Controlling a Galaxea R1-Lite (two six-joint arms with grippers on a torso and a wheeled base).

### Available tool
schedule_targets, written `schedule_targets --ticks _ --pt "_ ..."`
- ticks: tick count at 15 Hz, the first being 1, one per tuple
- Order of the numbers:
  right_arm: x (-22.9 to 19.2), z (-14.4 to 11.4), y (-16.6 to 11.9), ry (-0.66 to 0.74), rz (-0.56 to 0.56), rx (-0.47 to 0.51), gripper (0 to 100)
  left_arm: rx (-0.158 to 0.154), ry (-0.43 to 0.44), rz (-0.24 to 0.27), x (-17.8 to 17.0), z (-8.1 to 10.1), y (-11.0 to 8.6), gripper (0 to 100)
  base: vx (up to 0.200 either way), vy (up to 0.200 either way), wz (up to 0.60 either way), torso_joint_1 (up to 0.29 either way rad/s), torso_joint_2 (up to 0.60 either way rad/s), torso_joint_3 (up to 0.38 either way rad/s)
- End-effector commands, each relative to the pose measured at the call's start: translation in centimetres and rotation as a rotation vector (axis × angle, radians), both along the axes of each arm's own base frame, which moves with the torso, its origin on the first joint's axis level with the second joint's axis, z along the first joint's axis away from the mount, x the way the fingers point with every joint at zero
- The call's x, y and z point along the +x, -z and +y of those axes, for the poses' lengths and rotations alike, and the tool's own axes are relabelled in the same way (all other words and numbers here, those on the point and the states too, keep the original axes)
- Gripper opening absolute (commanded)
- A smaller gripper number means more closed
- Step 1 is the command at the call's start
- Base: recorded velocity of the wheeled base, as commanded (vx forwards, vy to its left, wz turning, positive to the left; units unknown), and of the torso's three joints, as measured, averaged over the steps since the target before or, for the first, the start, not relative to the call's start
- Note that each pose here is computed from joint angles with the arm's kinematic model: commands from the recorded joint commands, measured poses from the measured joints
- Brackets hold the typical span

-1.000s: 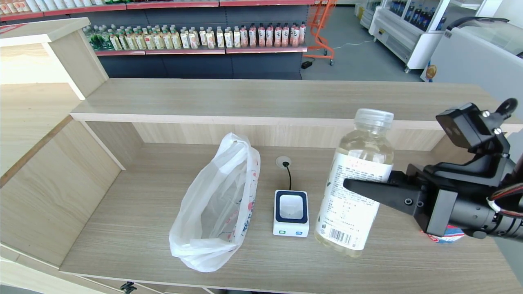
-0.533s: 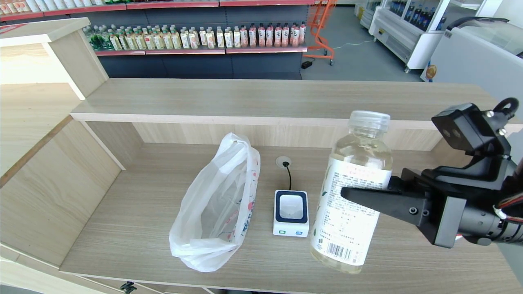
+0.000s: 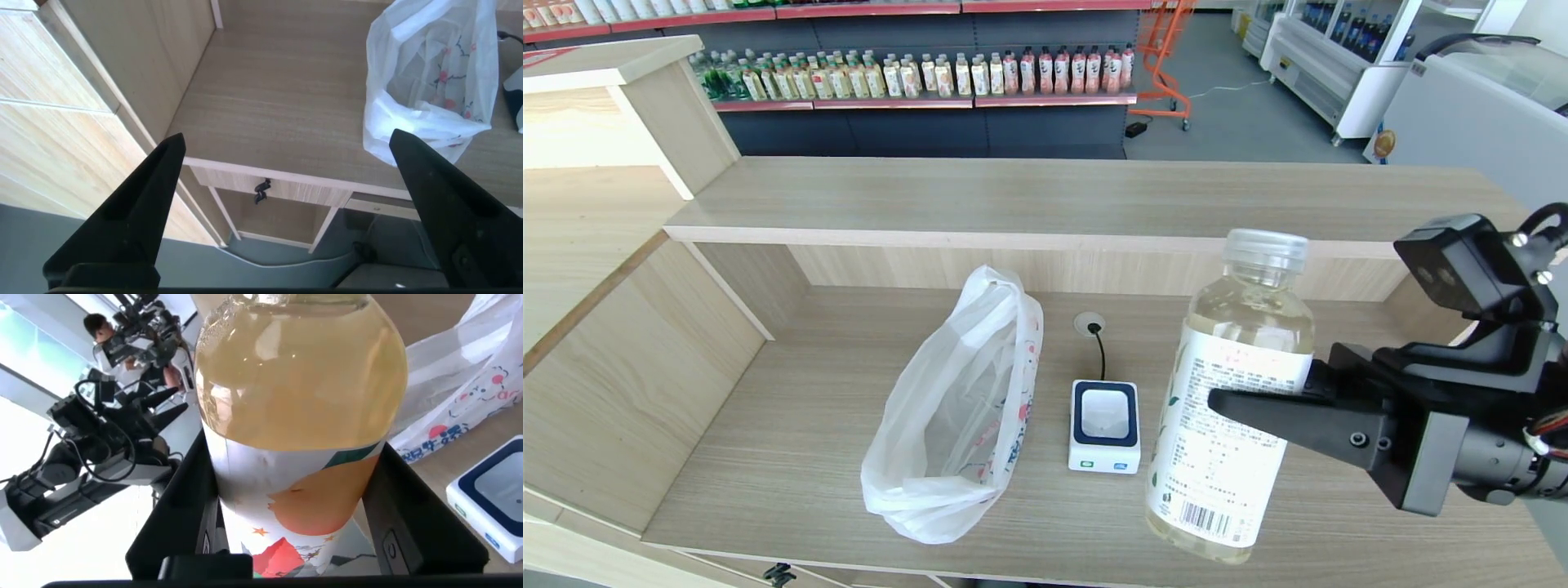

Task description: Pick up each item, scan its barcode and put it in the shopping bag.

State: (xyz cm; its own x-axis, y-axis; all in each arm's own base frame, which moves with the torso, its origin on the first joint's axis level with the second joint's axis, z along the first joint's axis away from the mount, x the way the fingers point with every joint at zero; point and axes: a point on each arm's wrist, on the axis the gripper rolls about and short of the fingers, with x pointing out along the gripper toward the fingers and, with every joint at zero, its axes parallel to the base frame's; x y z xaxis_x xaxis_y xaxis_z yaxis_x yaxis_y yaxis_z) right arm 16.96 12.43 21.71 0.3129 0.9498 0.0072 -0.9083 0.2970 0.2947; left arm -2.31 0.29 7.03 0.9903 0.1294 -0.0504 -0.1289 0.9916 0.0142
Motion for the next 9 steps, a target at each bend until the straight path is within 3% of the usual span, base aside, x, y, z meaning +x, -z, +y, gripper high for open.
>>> schedule_targets --ticks 1,6,9 --pt "-0.1 0.0 -0.1 -0.005 -0.005 0.001 0 0.000 -0.001 0.000 0.0 0.0 0.0 100 0.000 0.000 0.00 0.000 0.00 0.000" --pt "-0.5 -0.3 -0.4 -0.041 -0.020 0.007 0 0.000 -0.001 0.000 0.0 0.0 0.0 100 0.000 0.000 0.00 0.000 0.00 0.000" --pt "0.6 -0.3 0.7 -0.007 -0.080 -0.052 0 0.000 -0.001 0.000 0.0 0.0 0.0 100 0.000 0.000 0.00 0.000 0.00 0.000"
